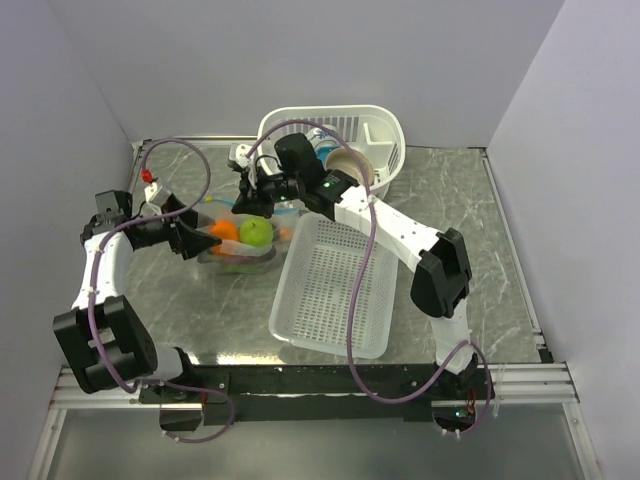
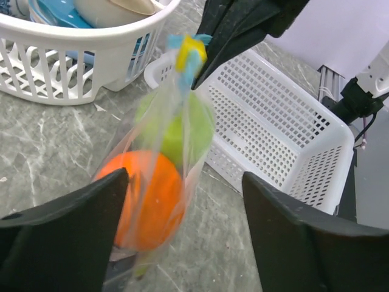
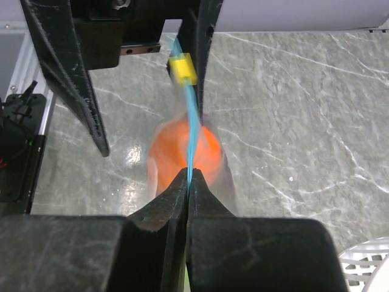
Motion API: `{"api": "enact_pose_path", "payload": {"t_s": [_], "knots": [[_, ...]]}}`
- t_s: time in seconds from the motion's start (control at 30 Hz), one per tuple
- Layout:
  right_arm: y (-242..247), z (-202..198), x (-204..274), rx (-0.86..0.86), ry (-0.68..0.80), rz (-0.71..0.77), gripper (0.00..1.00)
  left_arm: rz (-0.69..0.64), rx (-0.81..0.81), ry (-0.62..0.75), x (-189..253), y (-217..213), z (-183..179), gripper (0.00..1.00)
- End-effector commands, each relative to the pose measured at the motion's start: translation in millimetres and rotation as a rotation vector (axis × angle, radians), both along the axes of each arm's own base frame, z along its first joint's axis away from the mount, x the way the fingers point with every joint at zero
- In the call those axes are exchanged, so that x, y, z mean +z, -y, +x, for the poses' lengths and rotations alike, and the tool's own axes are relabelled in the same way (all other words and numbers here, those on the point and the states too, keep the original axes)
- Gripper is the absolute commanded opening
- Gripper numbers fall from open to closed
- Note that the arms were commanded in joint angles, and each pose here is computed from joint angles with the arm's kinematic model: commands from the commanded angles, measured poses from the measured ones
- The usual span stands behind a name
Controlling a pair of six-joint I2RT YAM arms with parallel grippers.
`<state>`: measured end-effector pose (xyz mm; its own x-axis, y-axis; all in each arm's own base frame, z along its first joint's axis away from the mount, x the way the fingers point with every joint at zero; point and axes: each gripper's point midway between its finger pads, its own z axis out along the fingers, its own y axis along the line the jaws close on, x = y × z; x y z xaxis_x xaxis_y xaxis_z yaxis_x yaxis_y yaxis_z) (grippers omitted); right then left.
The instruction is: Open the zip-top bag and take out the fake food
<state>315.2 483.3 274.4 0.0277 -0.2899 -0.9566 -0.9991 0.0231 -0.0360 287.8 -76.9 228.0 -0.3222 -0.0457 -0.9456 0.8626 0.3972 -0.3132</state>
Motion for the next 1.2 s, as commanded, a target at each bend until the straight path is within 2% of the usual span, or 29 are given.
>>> {"api": "enact_pose_path", "payload": {"t_s": [0.0,0.07,0.17,0.27,0.37,0.4,0.47,0.6,0.77,0.83,0.87,0.9,0.93,1.17], "knots": [[3,-12,64,0.042,0.078,0.136,0.00,-0.140,-0.124,0.187,56,14,-14,0.77],[2,-14,62,0.053,0.068,0.136,0.00,-0.156,-0.118,0.157,58,14,-11,0.77],[1,-16,60,0.063,0.053,0.134,0.00,-0.148,-0.112,0.195,59,15,-5,0.78],[2,-16,60,0.059,0.052,0.133,0.00,-0.156,-0.120,0.180,58,17,-2,0.75],[2,-17,56,0.064,0.045,0.126,0.00,-0.152,-0.121,0.190,58,16,2,0.64],[1,-17,54,0.066,0.038,0.122,0.00,-0.149,-0.125,0.200,61,17,3,0.55],[1,-17,52,0.070,0.029,0.120,0.00,-0.148,-0.129,0.197,64,16,4,0.49],[-1,-18,47,0.079,0.013,0.116,0.00,-0.132,-0.130,0.240,76,17,0,0.58],[-2,-17,48,0.078,0.015,0.119,0.00,-0.119,-0.137,0.270,83,18,-3,0.58],[-1,-17,49,0.075,0.018,0.119,0.00,-0.113,-0.139,0.286,83,18,-3,0.52],[-2,-17,49,0.076,0.017,0.118,0.00,-0.109,-0.141,0.288,83,18,-3,0.27],[-1,-17,49,0.077,0.017,0.116,0.00,-0.104,-0.142,0.301,83,18,-3,0.11],[-1,-18,50,0.076,0.019,0.117,0.00,-0.089,-0.147,0.336,84,17,-1,0.01],[-1,-16,43,0.070,0.015,0.103,0.00,-0.082,-0.154,0.337,97,16,-5,0.02]]}}
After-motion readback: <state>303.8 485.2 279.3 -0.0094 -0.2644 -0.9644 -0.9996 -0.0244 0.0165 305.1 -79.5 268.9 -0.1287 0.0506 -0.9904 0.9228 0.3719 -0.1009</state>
